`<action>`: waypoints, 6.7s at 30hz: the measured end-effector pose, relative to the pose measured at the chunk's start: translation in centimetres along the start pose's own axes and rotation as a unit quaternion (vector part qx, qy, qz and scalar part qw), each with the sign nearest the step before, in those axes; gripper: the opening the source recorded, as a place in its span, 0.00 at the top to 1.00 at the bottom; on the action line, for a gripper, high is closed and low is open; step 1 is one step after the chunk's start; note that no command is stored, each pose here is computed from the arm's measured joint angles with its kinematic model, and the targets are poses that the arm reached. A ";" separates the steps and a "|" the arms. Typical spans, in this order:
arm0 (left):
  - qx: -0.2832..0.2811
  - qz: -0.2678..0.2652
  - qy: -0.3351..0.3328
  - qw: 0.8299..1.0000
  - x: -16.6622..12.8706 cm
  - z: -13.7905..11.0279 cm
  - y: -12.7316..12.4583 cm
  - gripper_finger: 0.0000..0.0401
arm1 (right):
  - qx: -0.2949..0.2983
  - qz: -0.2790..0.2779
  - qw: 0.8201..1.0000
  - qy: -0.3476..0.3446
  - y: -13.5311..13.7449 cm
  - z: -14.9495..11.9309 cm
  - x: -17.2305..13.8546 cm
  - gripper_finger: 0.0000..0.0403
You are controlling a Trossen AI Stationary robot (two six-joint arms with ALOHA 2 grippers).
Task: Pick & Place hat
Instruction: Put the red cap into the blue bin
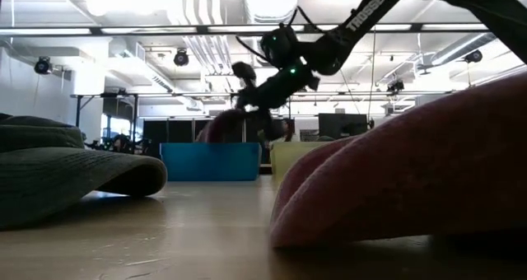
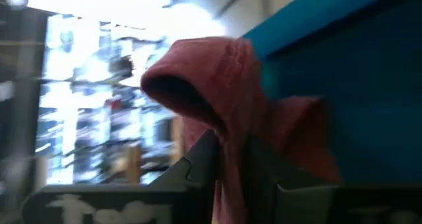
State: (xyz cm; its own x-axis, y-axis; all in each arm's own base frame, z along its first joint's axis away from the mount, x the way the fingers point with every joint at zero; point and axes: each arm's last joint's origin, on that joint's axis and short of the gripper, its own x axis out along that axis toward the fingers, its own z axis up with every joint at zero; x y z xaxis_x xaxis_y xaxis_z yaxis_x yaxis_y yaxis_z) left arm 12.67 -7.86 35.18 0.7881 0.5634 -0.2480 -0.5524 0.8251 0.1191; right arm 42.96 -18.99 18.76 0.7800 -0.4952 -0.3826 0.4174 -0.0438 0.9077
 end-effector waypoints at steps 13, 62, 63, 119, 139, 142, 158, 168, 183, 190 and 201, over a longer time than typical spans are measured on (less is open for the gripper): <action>0.004 0.004 -0.001 1.000 0.1 -0.3 -0.2 0.60 | -0.155 -0.103 0.982 0.042 0.8 1.7 -3.0 0.63; -0.109 0.053 0.287 0.950 6.1 -15.0 0.3 0.60 | -0.280 -0.137 0.929 0.200 2.2 -3.5 -1.4 0.63; -0.111 0.047 0.283 0.952 6.3 -15.4 0.1 0.60 | -0.280 -0.137 0.929 0.199 2.2 -3.5 -1.4 0.63; 0.010 0.022 0.336 0.942 8.7 -14.3 2.6 0.61 | -0.299 -0.173 0.916 0.204 1.6 -4.7 -1.9 0.65; -0.027 -0.049 0.271 0.961 12.0 -17.4 0.7 0.61 | -0.336 -0.188 0.896 0.222 1.2 -4.6 -2.2 0.65; -0.028 -0.053 0.278 0.959 12.2 -17.6 0.5 0.61 | -0.343 -0.192 0.891 0.227 1.0 -4.7 -2.3 0.62; -0.084 -0.091 0.218 0.968 13.1 -16.5 -0.6 0.61 | -0.469 -0.196 0.811 0.290 2.9 -3.9 -3.5 0.20; -0.086 -0.092 0.224 0.966 13.0 -16.8 -0.5 0.61 | -0.575 -0.228 0.733 0.282 7.3 -2.4 -6.1 0.19; -0.095 -0.096 0.249 0.959 12.8 -18.0 -0.3 0.61 | -0.742 -0.205 0.460 0.444 3.2 -7.6 -8.4 0.32; -0.113 -0.100 0.242 0.959 12.9 -17.9 -0.5 0.61 | -0.746 -0.205 0.442 0.454 1.8 -8.2 -8.2 0.38; -0.129 -0.121 0.248 0.952 14.7 -19.2 -2.1 0.61 | -0.796 -0.157 0.411 0.416 2.4 -9.9 -7.8 0.47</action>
State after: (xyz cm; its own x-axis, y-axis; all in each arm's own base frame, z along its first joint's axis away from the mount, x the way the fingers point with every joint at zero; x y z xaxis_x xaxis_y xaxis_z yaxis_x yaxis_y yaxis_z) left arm 20.23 -2.16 12.86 0.7104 0.2152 -0.6701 -0.4701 0.8537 -0.2242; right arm 42.42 -6.65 22.20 0.1851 -0.1847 -0.9652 -0.1810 0.9590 -0.2182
